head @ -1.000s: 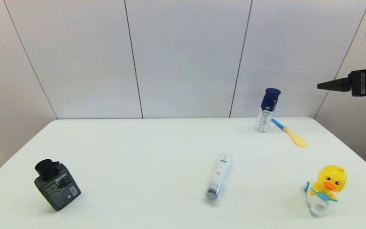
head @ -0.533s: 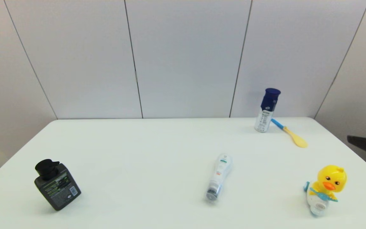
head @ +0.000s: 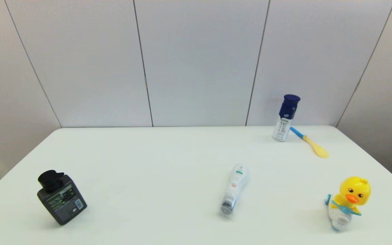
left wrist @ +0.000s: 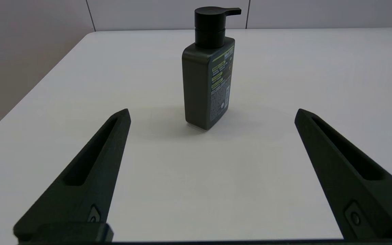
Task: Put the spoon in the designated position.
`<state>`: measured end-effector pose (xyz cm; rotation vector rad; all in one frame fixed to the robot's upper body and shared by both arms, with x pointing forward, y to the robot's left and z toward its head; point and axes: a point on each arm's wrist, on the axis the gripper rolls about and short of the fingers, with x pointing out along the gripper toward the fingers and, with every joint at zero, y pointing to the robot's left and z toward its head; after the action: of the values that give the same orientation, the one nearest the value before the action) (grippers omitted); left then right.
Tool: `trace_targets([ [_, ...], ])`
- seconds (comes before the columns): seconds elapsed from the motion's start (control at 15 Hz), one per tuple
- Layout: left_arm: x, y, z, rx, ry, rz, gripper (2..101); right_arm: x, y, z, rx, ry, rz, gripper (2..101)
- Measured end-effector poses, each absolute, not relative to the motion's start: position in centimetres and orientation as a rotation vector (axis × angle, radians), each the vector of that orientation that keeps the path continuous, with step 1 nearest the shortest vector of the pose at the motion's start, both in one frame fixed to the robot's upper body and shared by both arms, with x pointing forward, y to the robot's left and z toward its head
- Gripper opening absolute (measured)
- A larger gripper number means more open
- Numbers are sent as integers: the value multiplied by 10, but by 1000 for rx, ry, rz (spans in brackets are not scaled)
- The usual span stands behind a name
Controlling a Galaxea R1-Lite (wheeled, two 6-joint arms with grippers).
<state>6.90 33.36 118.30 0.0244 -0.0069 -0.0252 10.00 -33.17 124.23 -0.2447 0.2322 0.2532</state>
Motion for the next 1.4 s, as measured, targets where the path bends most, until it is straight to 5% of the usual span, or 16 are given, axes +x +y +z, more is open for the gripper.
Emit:
trace_targets([
  [0.33, 69, 334, 1183, 24, -7, -26, 979, 83, -333, 1200, -227, 198, 186, 971],
  [1.0, 69, 334, 1183, 25, -7, -25, 979, 74, -335, 1187, -176, 63, 70, 971],
  [1.4, 69, 334, 1183, 24, -7, -25, 979, 69, -337, 1184, 7, -10, -2, 971],
])
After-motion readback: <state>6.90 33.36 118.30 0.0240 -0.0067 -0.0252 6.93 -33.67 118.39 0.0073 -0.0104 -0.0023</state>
